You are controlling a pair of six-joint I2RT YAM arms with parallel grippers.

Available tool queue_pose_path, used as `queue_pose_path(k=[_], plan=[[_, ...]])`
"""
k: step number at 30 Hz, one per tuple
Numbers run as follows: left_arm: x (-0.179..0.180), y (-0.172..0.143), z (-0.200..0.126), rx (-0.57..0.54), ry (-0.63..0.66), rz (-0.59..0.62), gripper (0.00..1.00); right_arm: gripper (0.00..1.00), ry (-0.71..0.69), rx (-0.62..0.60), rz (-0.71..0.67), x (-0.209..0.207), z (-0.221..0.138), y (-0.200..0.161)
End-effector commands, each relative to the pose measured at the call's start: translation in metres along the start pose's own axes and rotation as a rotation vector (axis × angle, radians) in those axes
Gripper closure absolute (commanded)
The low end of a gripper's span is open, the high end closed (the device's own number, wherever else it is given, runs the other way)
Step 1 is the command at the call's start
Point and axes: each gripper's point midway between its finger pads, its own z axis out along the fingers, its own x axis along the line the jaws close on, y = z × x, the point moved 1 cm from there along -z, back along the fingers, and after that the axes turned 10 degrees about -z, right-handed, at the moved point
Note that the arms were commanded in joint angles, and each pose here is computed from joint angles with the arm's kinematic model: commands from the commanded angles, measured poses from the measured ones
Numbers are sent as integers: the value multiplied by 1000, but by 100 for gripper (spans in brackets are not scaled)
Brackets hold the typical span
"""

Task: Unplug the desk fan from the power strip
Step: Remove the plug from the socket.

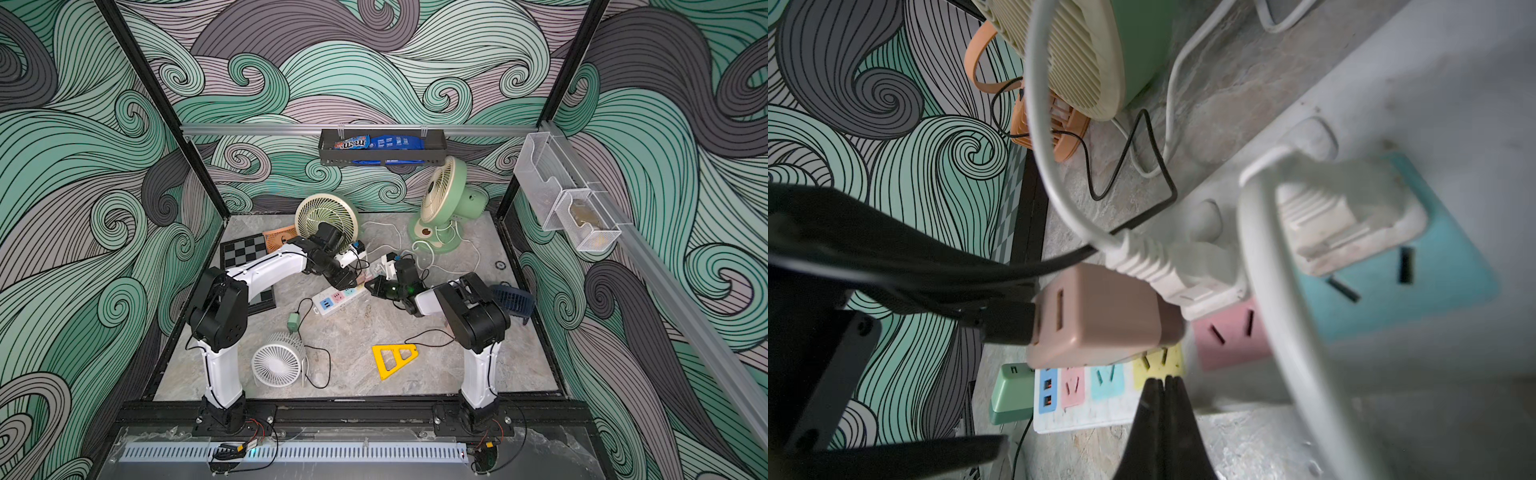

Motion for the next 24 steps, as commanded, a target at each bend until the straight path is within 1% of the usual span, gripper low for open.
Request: queue_pose_path(k=[1, 4, 9, 11, 21, 24], plan=[[1, 9, 6, -11, 29, 1, 46, 100, 2, -18, -4, 1, 4, 2], [0, 10, 12, 1, 30, 3, 49, 100, -1, -17, 0, 0, 3, -1], [0, 16, 19, 6, 38, 9, 50, 100, -12, -12, 8, -2, 2, -5], [0, 16, 22, 10, 39, 10, 53, 100, -17, -12, 12, -3, 2, -6], [2, 15, 28, 16, 64, 23, 75, 100, -40, 1, 34, -9, 3, -13], [2, 16, 27, 3, 89, 41, 85, 100, -68, 14, 48, -13, 5, -16]])
